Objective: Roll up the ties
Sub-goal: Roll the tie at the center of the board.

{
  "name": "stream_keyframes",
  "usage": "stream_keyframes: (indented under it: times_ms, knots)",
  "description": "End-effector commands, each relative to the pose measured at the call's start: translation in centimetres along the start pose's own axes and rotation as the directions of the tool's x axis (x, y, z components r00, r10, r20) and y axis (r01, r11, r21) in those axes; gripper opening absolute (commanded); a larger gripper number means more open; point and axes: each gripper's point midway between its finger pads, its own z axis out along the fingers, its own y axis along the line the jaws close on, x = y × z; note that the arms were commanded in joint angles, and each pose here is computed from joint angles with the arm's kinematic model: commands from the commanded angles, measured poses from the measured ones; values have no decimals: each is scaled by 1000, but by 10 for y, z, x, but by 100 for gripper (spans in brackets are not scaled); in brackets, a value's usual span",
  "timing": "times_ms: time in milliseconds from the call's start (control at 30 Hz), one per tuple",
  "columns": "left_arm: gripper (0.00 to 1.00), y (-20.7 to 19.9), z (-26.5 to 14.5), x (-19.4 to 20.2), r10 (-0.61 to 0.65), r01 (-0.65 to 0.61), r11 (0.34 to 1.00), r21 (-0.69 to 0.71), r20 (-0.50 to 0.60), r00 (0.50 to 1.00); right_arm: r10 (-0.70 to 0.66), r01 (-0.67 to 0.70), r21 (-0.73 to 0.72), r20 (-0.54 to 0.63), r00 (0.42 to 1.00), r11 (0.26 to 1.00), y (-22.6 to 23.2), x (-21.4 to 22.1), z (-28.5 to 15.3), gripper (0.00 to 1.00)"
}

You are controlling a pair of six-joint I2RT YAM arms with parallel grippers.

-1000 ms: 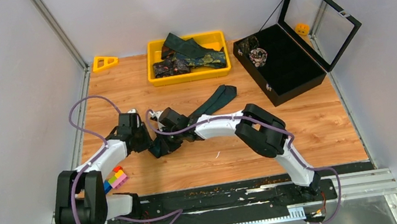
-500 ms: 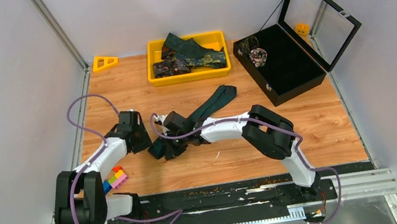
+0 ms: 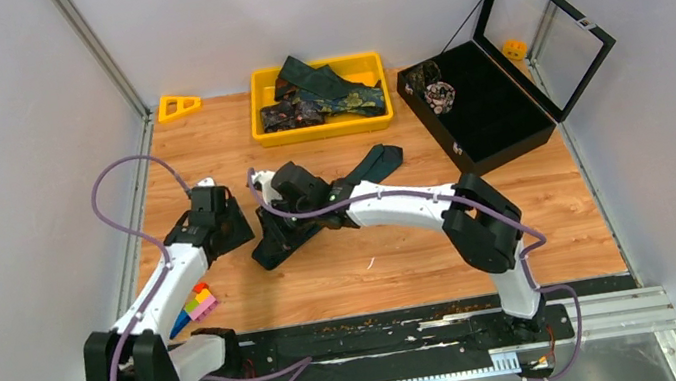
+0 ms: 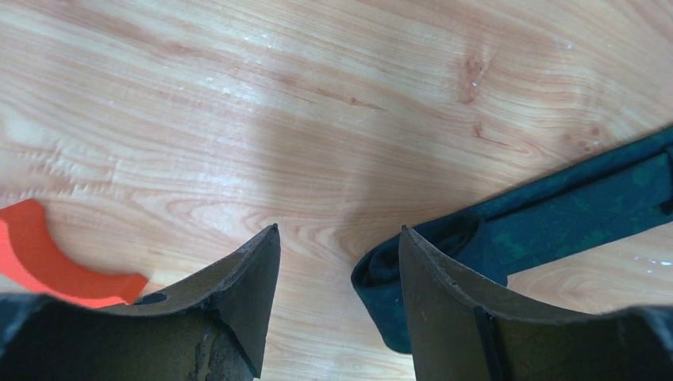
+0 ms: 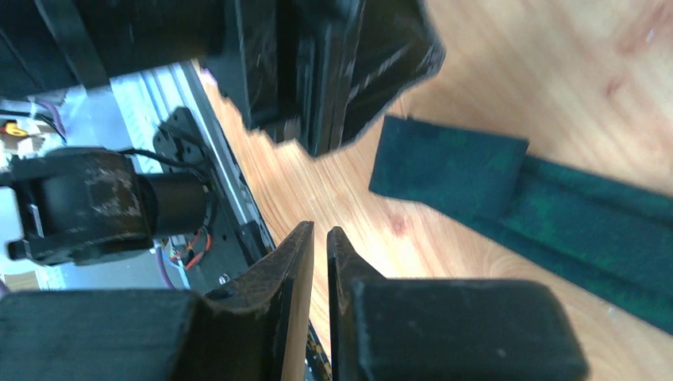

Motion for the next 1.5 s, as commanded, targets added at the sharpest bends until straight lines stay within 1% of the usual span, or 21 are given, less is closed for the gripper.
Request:
stream_keyframes:
  times_ms: [0,200,367,533,733,933,1000,1133,1367,1467]
  knots:
    - [65,9,-16,-3,-59,60,998,-11,75,995,-33,34,-29,33,999,999,2,-34,0,13]
    - [66,9,-32,-2,-116,112,993,41,130,985,-9,9,-21,12,1000,1000,-20,-38,19,13]
    - [66,6,-40,3,-133,122,989,86,134,982,27,-27,-6,-11,1000,1000,-42,-29,29,12]
    - [66,-3,-47,6,-157,132,978,164,148,977,58,-58,9,-26,998,998,-59,-16,35,12]
    - [67,-10,-50,15,-170,140,965,221,120,978,81,-80,27,-38,996,996,-73,-6,42,11]
    - [71,-17,-46,27,-202,168,946,278,98,974,100,-99,36,-40,994,994,-82,2,45,10]
    - [72,-24,-43,32,-213,179,931,317,74,974,108,-106,38,-47,993,994,-86,6,48,10]
    - [72,-33,-37,38,-237,202,908,367,52,970,121,-118,47,-60,991,992,-92,13,52,10]
    - [72,-36,-25,45,-263,229,893,387,38,964,149,-145,60,-68,986,988,-104,24,54,10]
    - [71,-34,-19,45,-286,246,891,382,50,957,159,-155,63,-69,985,986,-108,28,54,10]
